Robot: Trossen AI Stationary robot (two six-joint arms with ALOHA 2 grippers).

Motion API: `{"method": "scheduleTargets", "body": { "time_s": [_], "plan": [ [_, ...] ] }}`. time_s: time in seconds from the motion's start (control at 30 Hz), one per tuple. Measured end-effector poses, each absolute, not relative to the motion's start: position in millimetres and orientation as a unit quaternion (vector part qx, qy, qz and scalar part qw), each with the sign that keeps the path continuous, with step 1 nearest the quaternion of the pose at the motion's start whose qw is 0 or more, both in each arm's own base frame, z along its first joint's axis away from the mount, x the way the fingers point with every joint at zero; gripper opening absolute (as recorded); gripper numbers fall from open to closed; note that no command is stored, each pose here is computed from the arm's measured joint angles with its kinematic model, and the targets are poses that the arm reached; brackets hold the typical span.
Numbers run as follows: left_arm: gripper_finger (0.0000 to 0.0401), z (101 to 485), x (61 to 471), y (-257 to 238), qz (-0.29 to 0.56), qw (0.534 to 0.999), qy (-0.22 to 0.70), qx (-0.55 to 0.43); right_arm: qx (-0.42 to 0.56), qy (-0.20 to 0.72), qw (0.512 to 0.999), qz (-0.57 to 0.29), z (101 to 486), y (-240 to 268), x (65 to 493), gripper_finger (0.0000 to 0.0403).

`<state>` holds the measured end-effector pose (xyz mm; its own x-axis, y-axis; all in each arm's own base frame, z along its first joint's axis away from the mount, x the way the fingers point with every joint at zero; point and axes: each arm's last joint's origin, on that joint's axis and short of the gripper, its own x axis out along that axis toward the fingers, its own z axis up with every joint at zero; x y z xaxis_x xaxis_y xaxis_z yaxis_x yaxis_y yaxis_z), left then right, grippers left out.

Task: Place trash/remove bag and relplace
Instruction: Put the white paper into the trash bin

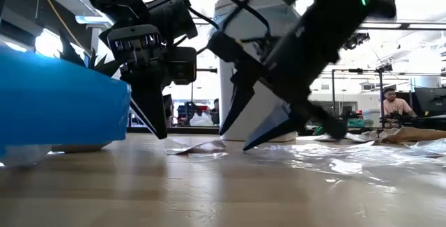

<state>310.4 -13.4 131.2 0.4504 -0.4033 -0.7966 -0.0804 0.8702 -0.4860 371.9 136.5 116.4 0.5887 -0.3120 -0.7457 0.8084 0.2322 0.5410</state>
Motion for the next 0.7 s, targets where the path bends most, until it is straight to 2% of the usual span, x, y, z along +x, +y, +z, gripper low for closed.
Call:
{"method": "scheduleTargets", "body": {
  "time_s": [0.2, 0.43, 0.7],
  "plan": [
    [0.0071, 131.5, 311.0, -13.4, -0.098, 0.821, 0.512, -0.234, 0.567, 0.218, 0.724, -0.327, 104.6, 118.8, 360.3, 0.0149],
    [0.0071, 131.5, 312.4, -13.4, -0.100, 0.825, 0.506, -0.232, 0.568, 0.227, 0.727, -0.311, 113.6, 108.4, 373.8, 0.0149],
    [0.0071, 108.4, 318.9, -19.3, -0.116, 0.810, 0.522, -0.242, 0.563, 0.247, 0.720, -0.321, 114.2, 99.7, 376.6, 0.0149]
  ]
}}
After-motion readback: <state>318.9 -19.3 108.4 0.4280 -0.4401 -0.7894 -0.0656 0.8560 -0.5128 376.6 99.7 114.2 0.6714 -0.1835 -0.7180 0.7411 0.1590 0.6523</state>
